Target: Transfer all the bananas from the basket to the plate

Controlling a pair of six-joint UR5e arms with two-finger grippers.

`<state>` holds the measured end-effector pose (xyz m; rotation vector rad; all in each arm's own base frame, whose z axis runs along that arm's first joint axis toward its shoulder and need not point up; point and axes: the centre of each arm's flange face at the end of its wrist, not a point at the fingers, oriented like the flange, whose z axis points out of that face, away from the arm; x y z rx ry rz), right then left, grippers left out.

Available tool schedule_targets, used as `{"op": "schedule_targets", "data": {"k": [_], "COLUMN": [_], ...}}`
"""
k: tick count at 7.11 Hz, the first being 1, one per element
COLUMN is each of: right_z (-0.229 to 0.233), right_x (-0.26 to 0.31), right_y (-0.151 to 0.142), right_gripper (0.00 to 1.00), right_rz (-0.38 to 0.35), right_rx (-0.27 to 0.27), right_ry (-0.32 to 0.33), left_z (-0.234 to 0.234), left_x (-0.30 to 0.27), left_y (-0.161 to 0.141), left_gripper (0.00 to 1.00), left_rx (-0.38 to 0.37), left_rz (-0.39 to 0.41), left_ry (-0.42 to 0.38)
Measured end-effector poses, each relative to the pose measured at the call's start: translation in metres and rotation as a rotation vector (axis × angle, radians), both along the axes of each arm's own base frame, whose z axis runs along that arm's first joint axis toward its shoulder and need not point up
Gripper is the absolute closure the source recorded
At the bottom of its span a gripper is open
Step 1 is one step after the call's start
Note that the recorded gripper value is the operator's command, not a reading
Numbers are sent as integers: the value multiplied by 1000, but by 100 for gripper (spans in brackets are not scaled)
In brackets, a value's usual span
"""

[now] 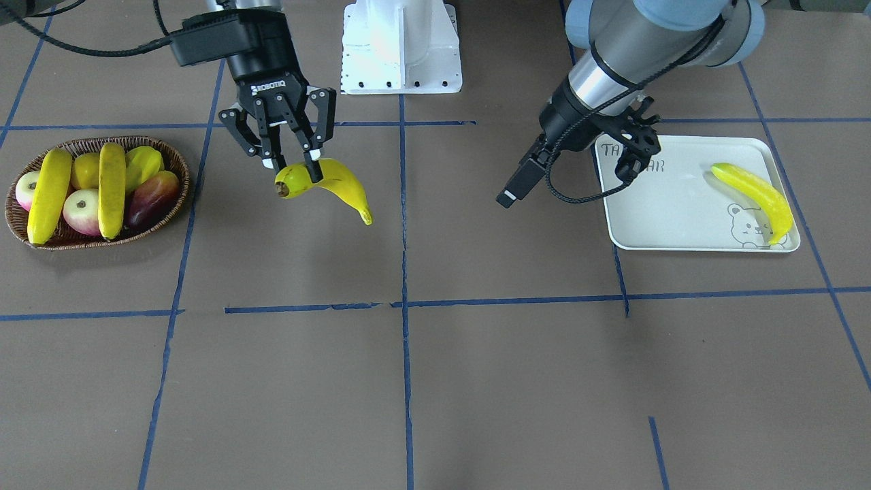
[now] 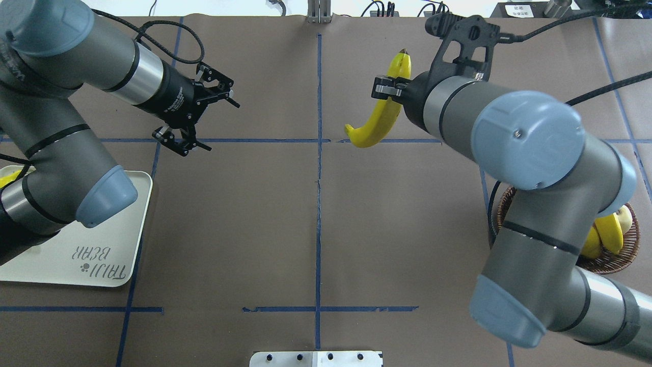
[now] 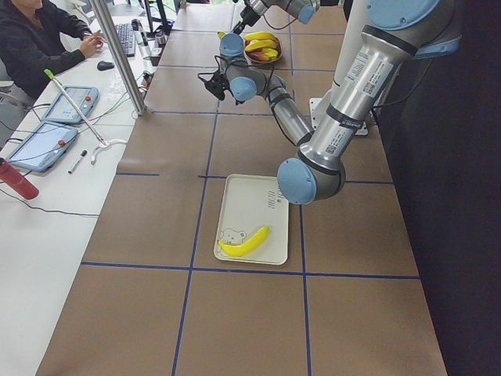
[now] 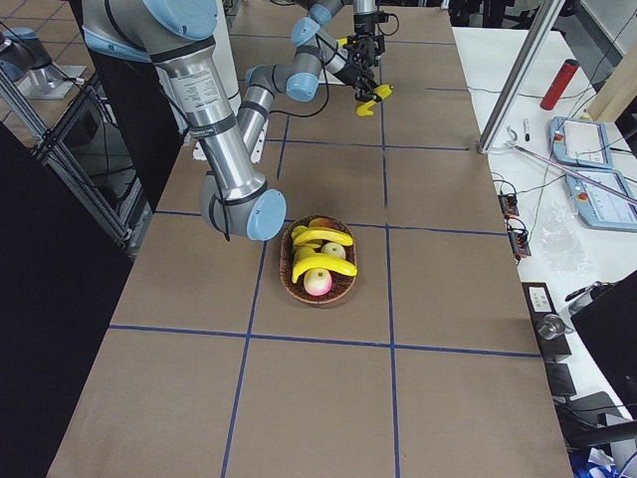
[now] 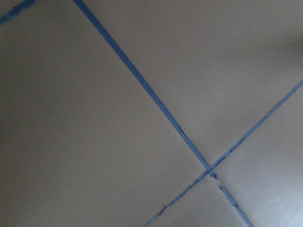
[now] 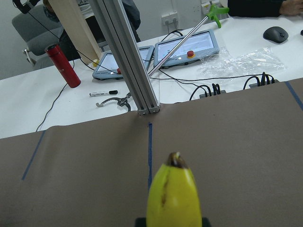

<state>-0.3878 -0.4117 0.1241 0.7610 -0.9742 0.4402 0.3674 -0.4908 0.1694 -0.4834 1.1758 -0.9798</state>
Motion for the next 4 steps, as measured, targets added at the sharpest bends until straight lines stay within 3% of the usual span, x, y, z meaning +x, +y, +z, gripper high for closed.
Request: {"op": "schedule_targets", "data": {"k": [2,4], "right_z": [-18,-25], "right_x": [-29,-34], "right_y": [7,10], "right_gripper": [100,100], "right_rz": [55,77], "right_rx": [31,46], "right_ry": [0,-4], "left_z": [-33,-39], "left_x": [40,68], "left_y": [7,-7], "left_gripper": [0,0], "left_rx": [-124,-219], "left_rz": [-119,-180], "left_ry": [91,152]}}
